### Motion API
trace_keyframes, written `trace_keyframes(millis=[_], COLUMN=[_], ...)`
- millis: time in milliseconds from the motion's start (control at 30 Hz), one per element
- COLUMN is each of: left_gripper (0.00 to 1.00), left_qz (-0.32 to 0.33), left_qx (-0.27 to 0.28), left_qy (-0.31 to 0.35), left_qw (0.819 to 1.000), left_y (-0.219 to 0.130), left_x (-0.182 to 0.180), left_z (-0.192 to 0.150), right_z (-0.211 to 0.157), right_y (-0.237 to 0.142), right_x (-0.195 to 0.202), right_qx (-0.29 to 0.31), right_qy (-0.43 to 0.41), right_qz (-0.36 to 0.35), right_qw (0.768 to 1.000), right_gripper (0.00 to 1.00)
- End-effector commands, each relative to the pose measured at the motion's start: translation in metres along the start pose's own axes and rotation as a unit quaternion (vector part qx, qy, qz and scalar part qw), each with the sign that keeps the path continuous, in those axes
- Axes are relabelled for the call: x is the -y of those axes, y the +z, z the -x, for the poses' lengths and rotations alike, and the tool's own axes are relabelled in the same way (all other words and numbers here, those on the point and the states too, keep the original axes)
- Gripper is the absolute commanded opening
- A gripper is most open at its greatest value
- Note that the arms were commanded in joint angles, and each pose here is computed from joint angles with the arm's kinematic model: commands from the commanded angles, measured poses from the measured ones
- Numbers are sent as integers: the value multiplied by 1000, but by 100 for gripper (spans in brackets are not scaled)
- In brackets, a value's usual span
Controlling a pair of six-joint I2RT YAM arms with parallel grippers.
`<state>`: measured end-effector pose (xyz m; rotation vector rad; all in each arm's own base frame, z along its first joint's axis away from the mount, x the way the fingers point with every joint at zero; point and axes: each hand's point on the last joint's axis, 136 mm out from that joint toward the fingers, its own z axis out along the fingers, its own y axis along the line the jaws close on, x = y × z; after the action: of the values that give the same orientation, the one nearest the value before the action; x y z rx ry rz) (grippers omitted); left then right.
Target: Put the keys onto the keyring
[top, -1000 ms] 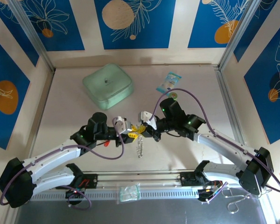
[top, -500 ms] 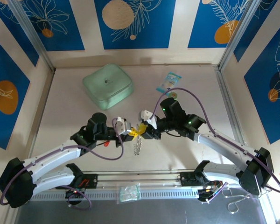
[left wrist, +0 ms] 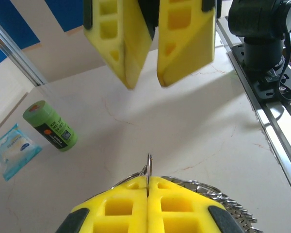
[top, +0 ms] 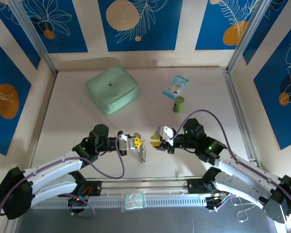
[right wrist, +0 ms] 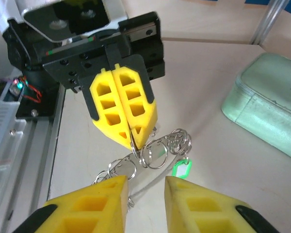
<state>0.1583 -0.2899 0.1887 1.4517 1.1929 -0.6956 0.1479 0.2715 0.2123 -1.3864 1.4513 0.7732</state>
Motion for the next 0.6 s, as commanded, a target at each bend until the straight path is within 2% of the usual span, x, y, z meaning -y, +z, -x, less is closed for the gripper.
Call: trace_keyframes(millis=[0, 367, 500, 567], left_gripper=[0, 0, 0, 0], left_qz=[10, 11, 43, 86], left_qx=[31, 9, -2, -16], left_qy=[44, 12, -31, -74], left_qw=[998, 1000, 999, 993], left_y=[-2, -4, -6, -8], left_x=[-4, -7, -21, -38], left_z=[19, 21, 22, 20], right_z=[4, 2, 6, 18], right_y=[7, 18, 16, 11], right_x=[4, 10, 12, 19], right_qx=[0, -20, -12, 10], right_qy=[-39, -60, -51, -31], right_qz=[-13, -29, -33, -49], right_qw=[999, 998, 998, 998], right_gripper=[25, 29, 29, 30])
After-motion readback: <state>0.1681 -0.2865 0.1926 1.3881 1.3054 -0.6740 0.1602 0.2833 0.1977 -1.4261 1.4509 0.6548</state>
